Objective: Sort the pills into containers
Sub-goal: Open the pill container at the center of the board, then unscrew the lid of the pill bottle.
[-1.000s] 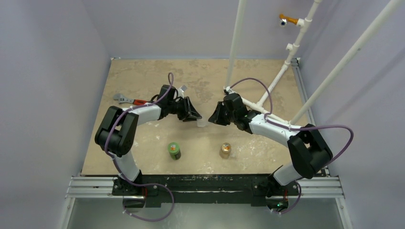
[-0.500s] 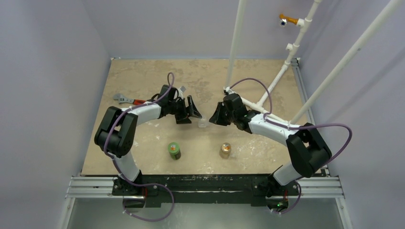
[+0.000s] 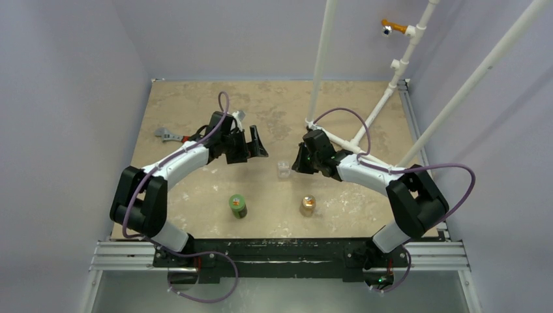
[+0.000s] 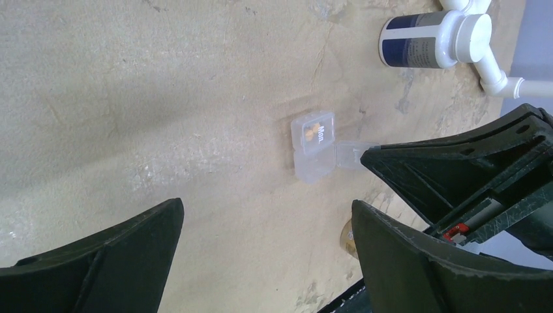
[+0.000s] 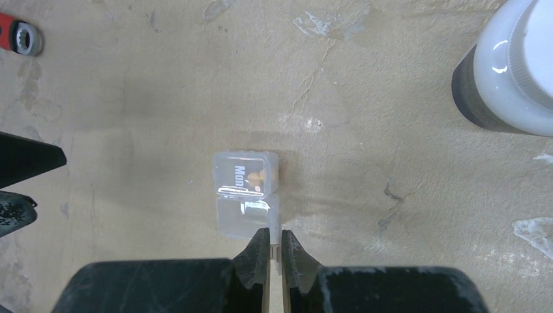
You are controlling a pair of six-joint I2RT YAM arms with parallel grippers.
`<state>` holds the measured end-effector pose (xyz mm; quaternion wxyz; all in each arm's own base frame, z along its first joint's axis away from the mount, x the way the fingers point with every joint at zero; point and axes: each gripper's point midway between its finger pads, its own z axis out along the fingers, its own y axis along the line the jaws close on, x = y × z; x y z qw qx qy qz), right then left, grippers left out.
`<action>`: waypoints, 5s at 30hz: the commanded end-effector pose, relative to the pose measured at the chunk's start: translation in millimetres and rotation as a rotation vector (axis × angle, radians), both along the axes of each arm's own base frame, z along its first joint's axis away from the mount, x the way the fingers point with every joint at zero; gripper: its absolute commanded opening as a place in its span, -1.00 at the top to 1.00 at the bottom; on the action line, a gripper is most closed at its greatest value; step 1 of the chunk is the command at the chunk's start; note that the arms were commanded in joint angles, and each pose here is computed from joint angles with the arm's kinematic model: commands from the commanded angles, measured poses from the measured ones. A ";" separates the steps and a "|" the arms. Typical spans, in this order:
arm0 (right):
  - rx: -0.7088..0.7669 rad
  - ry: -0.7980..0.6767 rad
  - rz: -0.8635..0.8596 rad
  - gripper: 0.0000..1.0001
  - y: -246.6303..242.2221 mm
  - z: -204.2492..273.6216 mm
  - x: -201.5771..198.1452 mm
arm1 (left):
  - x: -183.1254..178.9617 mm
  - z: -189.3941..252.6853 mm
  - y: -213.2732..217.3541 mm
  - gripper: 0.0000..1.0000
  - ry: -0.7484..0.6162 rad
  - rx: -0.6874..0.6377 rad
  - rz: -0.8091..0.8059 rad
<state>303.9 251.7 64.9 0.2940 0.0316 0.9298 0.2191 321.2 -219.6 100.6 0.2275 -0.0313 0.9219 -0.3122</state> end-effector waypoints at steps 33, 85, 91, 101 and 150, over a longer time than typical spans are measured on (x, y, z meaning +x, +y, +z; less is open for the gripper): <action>0.002 -0.096 -0.020 -0.03 0.2 45.2 19.1 | -1.2 31.2 9.2 -1.00 -0.093 0.036 -0.013; -0.251 -0.272 0.638 -0.96 208.1 83.3 -126.1 | -35.2 94.6 199.0 -1.00 -0.120 0.264 0.534; -0.326 -0.243 0.639 -0.85 203.4 58.0 -131.8 | -34.7 94.0 203.8 -1.00 -0.146 0.276 0.556; -0.356 -0.210 0.635 -0.36 203.4 33.8 -133.7 | -34.3 84.4 204.1 -1.00 -0.119 0.272 0.569; 0.322 -0.131 0.679 0.95 79.7 228.5 -91.4 | -111.1 149.6 -5.3 -1.00 -0.879 -0.251 -0.370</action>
